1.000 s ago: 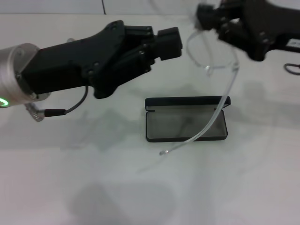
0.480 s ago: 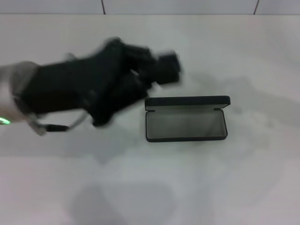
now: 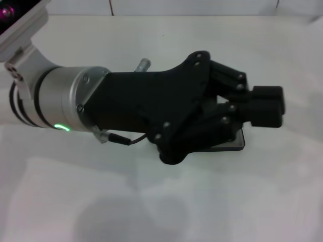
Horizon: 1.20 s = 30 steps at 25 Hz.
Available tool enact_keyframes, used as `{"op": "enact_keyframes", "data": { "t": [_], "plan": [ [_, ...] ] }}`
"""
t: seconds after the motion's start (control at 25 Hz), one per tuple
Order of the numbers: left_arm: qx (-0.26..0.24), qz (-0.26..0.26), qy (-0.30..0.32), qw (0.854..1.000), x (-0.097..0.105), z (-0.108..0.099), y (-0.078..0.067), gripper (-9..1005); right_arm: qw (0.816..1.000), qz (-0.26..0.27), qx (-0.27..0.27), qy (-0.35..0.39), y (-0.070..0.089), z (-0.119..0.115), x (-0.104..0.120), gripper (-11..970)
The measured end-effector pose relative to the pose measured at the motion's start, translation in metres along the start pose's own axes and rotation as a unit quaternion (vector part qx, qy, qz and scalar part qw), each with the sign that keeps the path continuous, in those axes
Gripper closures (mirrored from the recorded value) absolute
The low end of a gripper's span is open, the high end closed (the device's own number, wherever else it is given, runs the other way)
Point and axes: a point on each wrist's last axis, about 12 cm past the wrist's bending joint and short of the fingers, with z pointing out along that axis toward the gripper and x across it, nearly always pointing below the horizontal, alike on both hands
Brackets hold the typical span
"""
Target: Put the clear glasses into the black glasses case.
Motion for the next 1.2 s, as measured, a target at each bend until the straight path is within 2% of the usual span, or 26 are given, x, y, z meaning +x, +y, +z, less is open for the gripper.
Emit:
{"op": "enact_keyframes", "data": {
  "t": [0.16, 0.4, 0.68, 1.2],
  "plan": [
    [0.002, 0.012, -0.019, 1.0, -0.003, 0.004, 0.001, 928, 0.999, -0.012, -0.014, 0.041, -0.003, 0.014, 0.018, 889],
    [-0.011, 0.036, -0.044, 0.998, -0.007, 0.002, 0.002, 928, 0.997, -0.025, -0.011, 0.078, -0.005, 0.018, 0.031, 888],
    [-0.042, 0.045, -0.07, 0.996, -0.007, -0.006, 0.002, 927, 0.995, -0.026, -0.004, 0.092, -0.006, 0.017, 0.036, 887],
    [-0.115, 0.04, -0.072, 0.99, -0.001, -0.014, 0.009, 926, 0.993, -0.009, -0.011, 0.119, -0.006, 0.022, 0.044, 885]
  ]
}}
